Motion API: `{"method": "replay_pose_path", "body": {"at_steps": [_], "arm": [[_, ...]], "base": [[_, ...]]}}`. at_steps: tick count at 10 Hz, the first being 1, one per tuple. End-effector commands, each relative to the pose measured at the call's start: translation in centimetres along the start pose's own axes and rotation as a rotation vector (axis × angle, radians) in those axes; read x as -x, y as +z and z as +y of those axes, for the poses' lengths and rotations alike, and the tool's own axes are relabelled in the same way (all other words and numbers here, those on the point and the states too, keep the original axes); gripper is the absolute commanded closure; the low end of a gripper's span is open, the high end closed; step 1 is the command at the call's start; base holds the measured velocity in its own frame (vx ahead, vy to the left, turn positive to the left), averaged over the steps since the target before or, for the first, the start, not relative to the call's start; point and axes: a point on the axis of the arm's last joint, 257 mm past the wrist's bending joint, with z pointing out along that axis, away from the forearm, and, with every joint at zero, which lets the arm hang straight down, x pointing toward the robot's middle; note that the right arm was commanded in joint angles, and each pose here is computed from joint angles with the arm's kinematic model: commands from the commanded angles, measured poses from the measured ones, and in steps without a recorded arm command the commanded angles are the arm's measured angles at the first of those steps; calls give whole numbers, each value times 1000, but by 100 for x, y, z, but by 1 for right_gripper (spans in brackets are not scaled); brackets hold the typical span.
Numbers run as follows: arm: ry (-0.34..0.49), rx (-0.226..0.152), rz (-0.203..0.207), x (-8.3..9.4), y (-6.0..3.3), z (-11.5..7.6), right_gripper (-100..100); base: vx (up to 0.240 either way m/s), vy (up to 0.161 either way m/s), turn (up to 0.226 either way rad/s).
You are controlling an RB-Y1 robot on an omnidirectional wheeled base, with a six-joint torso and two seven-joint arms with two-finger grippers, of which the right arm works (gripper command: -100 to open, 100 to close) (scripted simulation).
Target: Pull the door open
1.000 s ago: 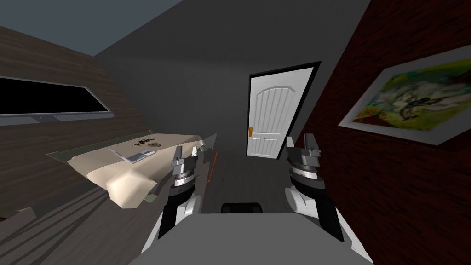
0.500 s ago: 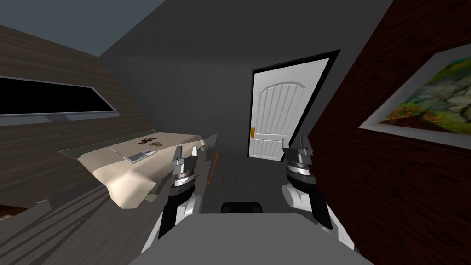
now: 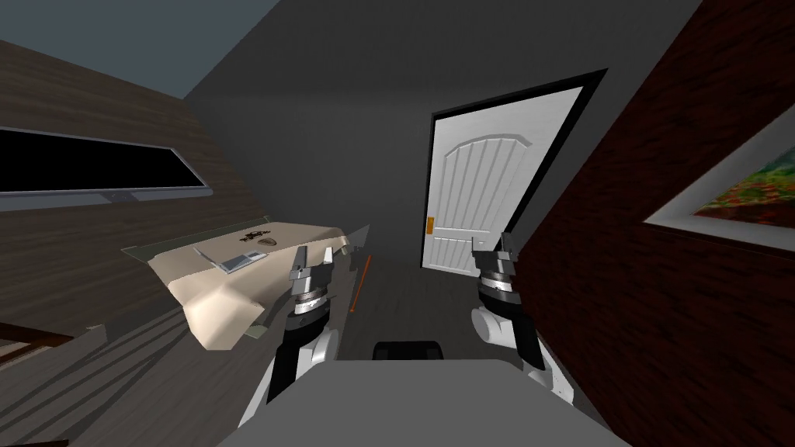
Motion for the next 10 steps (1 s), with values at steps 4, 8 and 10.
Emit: {"method": "replay_pose_path", "body": {"at_steps": [4,8,10], "arm": [[139,-54,-64,217,-16,-369,-100],[265,-100,-133,404,-61,-718,-100],[328,-122,-171,498,-91,-897,-100]], "base": [[95,-36,78],[93,-51,91],[100,-23,90]]}}
